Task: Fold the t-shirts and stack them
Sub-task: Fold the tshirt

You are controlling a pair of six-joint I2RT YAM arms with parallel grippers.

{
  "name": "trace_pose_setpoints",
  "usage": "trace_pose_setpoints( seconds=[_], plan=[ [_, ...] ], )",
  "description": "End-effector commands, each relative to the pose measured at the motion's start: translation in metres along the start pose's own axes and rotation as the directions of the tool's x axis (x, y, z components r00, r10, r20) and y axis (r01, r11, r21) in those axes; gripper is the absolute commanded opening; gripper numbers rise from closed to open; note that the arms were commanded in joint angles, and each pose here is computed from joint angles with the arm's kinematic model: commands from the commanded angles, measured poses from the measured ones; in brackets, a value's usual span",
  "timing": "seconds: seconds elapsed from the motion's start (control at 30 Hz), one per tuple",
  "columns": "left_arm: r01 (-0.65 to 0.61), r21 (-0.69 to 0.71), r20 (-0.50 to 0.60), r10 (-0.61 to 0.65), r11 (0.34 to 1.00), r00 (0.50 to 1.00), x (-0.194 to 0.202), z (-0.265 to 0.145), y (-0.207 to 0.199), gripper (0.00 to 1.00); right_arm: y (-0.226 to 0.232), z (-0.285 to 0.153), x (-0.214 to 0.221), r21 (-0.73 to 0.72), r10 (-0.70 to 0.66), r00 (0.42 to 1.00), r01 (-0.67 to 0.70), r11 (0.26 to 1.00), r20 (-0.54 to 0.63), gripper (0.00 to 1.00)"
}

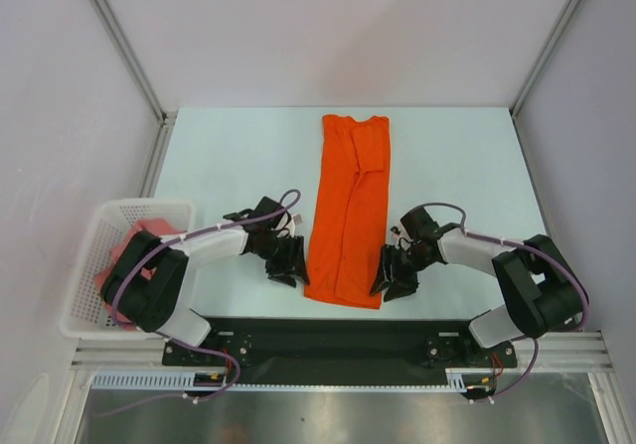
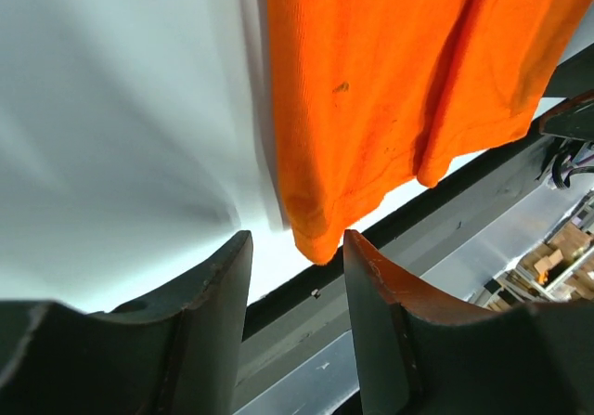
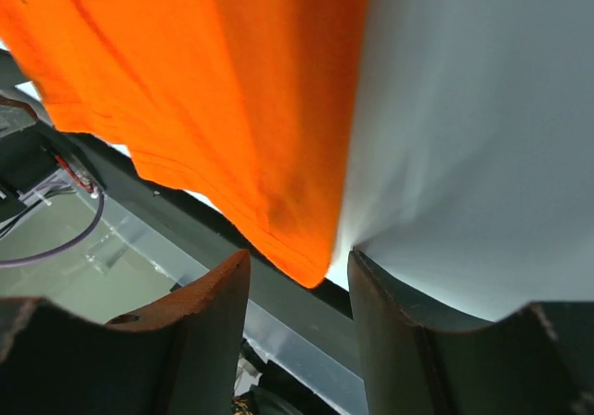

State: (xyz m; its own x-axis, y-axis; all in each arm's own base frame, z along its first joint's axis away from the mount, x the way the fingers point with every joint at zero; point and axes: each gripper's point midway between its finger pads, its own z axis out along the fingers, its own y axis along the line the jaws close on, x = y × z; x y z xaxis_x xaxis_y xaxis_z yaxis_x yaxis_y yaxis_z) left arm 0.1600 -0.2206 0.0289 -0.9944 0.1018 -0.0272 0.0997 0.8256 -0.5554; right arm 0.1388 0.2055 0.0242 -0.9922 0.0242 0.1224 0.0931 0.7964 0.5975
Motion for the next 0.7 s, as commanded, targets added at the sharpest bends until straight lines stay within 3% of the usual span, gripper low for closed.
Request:
trace_pose_setpoints(
  seconds=[0.0,0.2,0.3,0.33,0.4,0.67],
  plan=[
    [-0.034,-0.007,0.037,0.034,0.999,0.999,-0.001,-0.012,-0.002,0.50,0.000,0.007,0.005,-0.019,0.005,1.000,-0.005,1.000,-0.001,0.53],
    [-0.033,-0.017,0.073,0.034,0.999,0.997,0.001,-0.019,-0.001,0.52,-0.009,0.022,0.007,-0.016,0.047,0.998,-0.048,0.999,-0.040,0.48],
    [-0.044,-0.012,0.073,0.045,0.999,0.996,0.004,-0.021,-0.001,0.60,-0.017,0.024,0.008,0.015,0.068,0.997,-0.068,0.998,-0.042,0.29],
    [-0.056,-0.010,0.067,0.057,0.998,0.996,0.005,-0.020,0.000,0.62,-0.020,0.023,0.007,0.026,0.074,0.997,-0.073,0.997,-0.037,0.15],
    [-0.063,0.001,0.052,0.063,0.998,0.997,0.007,-0.018,-0.001,0.64,-0.027,0.017,0.007,0.065,0.090,0.996,-0.089,0.994,-0.016,0.01],
    [-0.055,0.035,0.025,0.054,0.998,0.998,0.007,-0.003,0.001,0.56,-0.043,0.005,0.015,0.115,0.122,0.992,-0.122,0.986,0.009,0.00]
  ],
)
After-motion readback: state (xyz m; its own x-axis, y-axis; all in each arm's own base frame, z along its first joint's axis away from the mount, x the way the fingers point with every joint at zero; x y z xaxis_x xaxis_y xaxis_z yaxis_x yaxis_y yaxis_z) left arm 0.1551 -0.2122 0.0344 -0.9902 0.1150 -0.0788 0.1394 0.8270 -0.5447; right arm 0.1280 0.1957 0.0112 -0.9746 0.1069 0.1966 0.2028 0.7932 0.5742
